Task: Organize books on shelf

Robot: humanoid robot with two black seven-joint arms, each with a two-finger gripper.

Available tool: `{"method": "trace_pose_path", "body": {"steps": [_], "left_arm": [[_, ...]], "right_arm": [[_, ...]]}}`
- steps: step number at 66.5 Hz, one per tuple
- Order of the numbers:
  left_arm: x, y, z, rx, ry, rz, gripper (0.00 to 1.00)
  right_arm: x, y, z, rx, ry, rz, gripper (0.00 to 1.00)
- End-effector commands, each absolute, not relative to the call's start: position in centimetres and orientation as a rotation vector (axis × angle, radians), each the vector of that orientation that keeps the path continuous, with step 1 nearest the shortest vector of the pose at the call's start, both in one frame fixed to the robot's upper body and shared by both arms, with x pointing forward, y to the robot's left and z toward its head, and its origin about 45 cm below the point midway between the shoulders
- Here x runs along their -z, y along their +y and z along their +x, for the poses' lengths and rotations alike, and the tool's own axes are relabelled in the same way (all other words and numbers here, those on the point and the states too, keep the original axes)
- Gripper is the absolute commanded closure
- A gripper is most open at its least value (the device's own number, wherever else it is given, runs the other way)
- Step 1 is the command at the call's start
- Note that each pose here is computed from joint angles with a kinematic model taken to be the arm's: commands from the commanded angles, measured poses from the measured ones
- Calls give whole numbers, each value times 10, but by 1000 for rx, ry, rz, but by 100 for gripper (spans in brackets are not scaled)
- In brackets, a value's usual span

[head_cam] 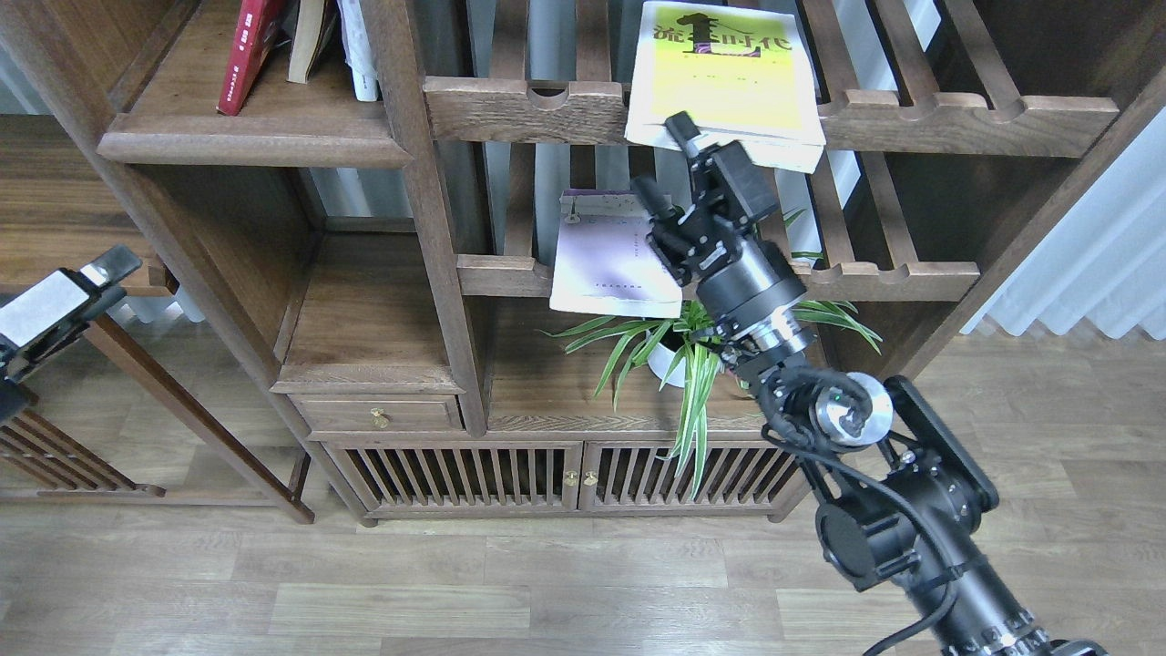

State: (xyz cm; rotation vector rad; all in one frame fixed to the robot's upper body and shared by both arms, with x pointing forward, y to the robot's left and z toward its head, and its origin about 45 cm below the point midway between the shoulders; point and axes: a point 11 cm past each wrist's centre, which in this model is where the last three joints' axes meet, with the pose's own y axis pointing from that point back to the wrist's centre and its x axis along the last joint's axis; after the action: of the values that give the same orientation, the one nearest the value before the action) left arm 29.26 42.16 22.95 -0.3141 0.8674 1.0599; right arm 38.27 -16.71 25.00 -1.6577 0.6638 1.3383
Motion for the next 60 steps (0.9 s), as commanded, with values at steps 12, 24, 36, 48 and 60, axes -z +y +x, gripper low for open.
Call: {"method": "trace_pose_path", "body": {"steps": [12, 24, 36, 48, 60], "left_arm": [[-233, 426, 293, -1072, 856, -328, 0], [-219, 420, 293, -1069, 893, -374, 0], [-216, 420, 292, -1073, 900, -379, 0], [-215, 424, 292, -1086, 902, -382, 0], [-212, 427, 291, -1098, 909, -382, 0]], "right_arm": [[-244, -200, 407, -1296, 759, -1592, 22], [-255, -218, 404, -1185, 701, -1555, 86], [-245, -217, 389, -1151, 653, -1608, 96], [-231, -224, 370, -1161, 659, -1606, 97], [-221, -236, 348, -1162, 667, -1617, 98]]}}
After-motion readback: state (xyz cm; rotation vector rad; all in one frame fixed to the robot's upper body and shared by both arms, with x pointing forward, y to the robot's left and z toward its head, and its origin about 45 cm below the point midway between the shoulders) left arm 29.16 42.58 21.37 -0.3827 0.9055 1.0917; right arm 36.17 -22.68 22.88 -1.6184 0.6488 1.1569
